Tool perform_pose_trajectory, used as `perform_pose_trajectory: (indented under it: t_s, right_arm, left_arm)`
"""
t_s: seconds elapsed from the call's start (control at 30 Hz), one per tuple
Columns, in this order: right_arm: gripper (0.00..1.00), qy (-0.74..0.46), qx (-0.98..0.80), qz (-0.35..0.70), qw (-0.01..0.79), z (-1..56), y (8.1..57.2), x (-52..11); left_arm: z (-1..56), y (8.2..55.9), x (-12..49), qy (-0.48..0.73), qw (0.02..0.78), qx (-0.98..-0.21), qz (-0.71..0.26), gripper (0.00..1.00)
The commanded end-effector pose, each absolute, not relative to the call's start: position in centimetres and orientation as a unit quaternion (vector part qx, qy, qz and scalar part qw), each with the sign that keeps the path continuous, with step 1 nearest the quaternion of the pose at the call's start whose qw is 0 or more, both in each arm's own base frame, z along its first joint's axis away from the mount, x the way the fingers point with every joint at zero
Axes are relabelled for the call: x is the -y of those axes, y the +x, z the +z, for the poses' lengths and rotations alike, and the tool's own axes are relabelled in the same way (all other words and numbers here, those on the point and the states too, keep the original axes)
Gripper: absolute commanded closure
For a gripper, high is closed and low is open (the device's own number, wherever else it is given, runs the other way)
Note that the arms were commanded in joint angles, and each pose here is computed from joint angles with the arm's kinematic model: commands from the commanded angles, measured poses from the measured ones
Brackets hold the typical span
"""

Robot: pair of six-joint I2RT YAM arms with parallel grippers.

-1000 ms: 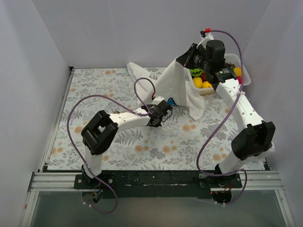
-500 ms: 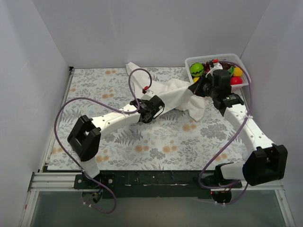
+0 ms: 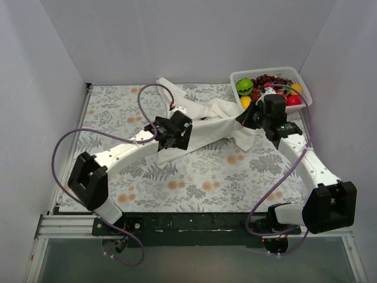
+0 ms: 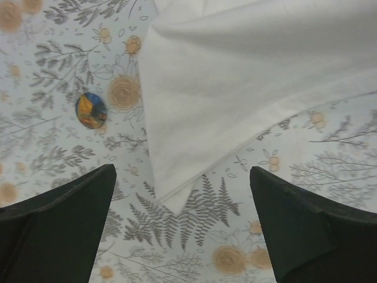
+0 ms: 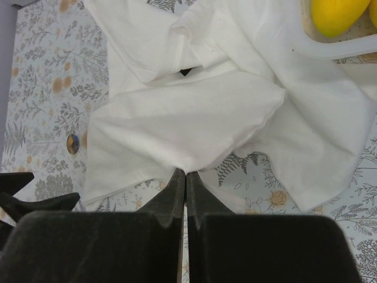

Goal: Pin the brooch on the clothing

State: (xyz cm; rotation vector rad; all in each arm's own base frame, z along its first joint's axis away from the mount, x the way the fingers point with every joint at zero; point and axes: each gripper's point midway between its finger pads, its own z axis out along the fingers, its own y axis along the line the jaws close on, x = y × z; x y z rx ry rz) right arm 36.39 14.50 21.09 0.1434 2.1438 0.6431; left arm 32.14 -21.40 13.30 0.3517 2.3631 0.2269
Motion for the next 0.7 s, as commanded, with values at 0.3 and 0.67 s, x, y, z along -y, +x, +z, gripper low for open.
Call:
perform_pose_trajectory:
  t_s: [0.3,0.67]
  right_arm:
    - [0.99,0.042,-0.845,0.269,0.461,23.2,37.5,-14.3]
    - [0.99,0.039,-0.822,0.297,0.484,26.6,39.3,-15.1]
  left_arm:
    - [12.5,30.0,18.5,-0.127,0.254,-0.91,-0.301,0.05]
    - [6.2,27.7,16.5,-0.18,0.189,-0.922,-0.286,0.12]
